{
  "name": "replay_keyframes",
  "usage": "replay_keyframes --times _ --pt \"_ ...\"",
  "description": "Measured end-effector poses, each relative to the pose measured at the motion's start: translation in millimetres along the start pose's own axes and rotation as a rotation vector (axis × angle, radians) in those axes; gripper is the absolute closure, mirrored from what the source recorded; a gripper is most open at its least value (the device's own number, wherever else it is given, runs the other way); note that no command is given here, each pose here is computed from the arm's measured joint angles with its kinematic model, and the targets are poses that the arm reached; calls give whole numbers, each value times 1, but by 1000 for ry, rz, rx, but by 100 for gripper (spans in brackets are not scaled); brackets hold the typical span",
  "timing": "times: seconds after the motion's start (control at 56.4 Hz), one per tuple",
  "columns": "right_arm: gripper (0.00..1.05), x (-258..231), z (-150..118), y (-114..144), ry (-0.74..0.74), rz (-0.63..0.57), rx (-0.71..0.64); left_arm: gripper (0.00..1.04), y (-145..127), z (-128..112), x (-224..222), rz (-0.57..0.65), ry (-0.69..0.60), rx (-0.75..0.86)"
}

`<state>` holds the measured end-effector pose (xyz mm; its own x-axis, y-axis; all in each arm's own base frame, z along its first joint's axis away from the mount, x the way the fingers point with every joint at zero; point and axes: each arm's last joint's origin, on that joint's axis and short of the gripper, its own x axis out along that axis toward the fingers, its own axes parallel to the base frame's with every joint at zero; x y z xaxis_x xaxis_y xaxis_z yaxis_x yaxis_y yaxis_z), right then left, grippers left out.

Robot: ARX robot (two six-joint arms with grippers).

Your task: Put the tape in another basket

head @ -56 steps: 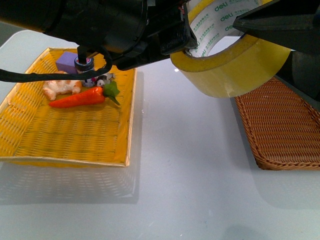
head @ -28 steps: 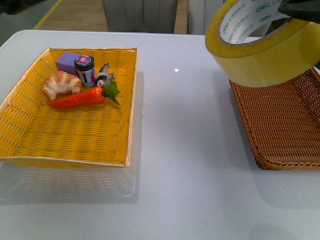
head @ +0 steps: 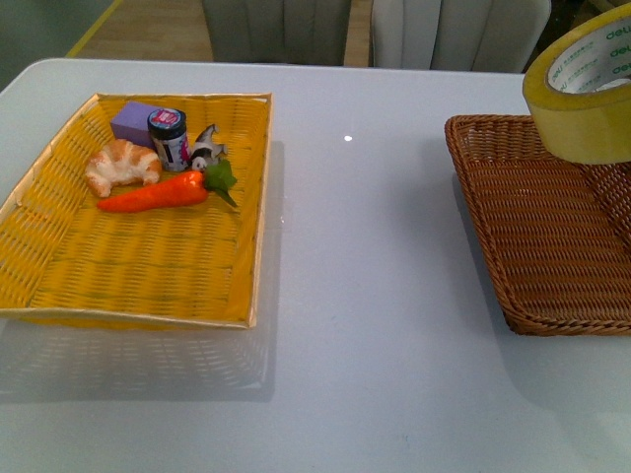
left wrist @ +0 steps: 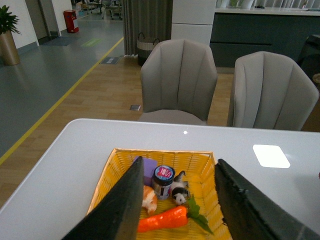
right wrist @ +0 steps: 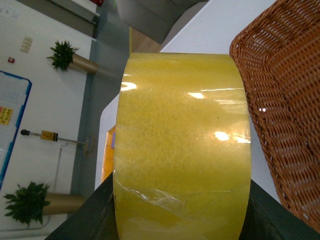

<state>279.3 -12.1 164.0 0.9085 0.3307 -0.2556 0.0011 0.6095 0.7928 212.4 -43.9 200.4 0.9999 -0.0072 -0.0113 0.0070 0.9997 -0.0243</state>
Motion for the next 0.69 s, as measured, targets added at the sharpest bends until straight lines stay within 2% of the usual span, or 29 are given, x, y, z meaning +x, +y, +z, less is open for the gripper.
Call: replay_keyframes --times 0.124,0.142,0.39,0.603,0.691 --pt "57 32 14 -28 -36 -30 53 102 13 -8 -19 -2 -7 7" --pt "57 35 14 -31 -38 -36 62 103 14 -9 -21 -2 -8 6" --pt "57 90 9 -85 -36 -151 145 103 27 -19 -44 1 -1 11" --pt "57 126 8 -109 -44 -192 172 103 36 -24 -59 -23 -2 13" --pt "57 139 9 -115 -45 -203 174 103 43 -26 -64 6 -1 13"
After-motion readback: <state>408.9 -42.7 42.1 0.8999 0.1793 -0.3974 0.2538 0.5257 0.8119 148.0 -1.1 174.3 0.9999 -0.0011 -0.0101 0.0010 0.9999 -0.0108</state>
